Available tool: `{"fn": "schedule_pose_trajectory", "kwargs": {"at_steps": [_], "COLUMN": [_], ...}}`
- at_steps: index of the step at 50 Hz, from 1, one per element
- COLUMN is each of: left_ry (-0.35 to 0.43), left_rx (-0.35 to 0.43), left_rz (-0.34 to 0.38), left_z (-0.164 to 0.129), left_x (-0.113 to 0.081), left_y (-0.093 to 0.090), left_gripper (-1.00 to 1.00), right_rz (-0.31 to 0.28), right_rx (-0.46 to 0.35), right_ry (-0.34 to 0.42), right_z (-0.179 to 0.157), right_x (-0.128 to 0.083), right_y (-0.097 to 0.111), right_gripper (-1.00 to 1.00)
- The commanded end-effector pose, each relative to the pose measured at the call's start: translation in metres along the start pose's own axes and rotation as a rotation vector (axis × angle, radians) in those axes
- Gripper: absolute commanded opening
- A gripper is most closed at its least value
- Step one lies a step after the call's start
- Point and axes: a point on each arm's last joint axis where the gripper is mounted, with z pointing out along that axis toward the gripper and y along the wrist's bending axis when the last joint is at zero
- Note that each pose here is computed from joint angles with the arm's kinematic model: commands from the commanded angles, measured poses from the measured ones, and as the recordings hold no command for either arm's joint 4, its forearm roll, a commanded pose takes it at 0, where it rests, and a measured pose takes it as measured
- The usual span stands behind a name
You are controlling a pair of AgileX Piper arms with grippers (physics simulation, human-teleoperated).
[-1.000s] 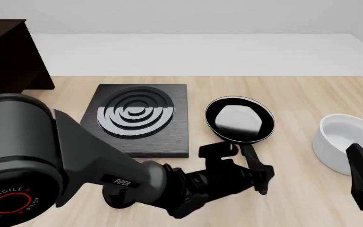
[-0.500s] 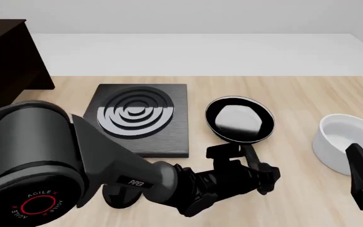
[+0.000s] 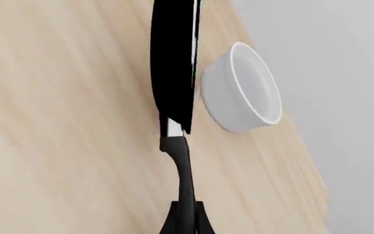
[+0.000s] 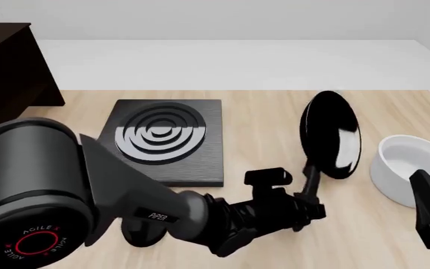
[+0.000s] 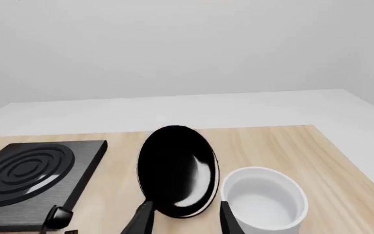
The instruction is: Put the frying pan under the cabinet shelf.
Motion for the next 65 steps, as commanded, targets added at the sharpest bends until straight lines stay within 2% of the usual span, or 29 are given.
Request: {"fn": "schedule_pose_trajectory", "kwargs": {"at_steps": [1,12,15,28,42,50,65], "left_ry": [-0.035,-0.054,-0.078,-0.160,-0.242,-0.272,-0.312], "left_rx": [0.033,0.065,0.068,0.132,0.154,0.142,0.162], "left_rz": [0.021,0.012,0.005,-0.040,-0.105,-0.101,-0.102], "left_z": [-0.008,-0.021,-0.028,-0.070,-0.099,-0.111,-0.126], "left_x": [-0.011,-0.018,-0.030,-0.058,-0.081,-0.092,-0.098], "left_y": [-0.007,-0.020,-0.023,-0.041,-0.036,-0.033,-0.032], "left_gripper": [-1.00,-1.00,-1.00,-1.00,-1.00,-1.00,-1.00], "right_rz": [-0.001,0.000,0.000,-0.003,-0.006,-0.004,-0.008], "right_rx": [-0.002,-0.003,-0.004,-0.008,-0.011,-0.011,-0.012], "right_ry": [-0.003,-0.002,-0.002,0.001,0.005,0.004,0.006], "right_z": [0.000,0.000,0.000,0.000,0.001,0.000,0.000], "right_x": [0.000,0.000,0.000,0.000,0.000,0.000,0.000], "right_y": [0.000,0.000,0.000,0.000,0.001,0.001,0.001], "right_gripper": [1.00,1.00,1.00,1.00,1.00,1.00,1.00]}}
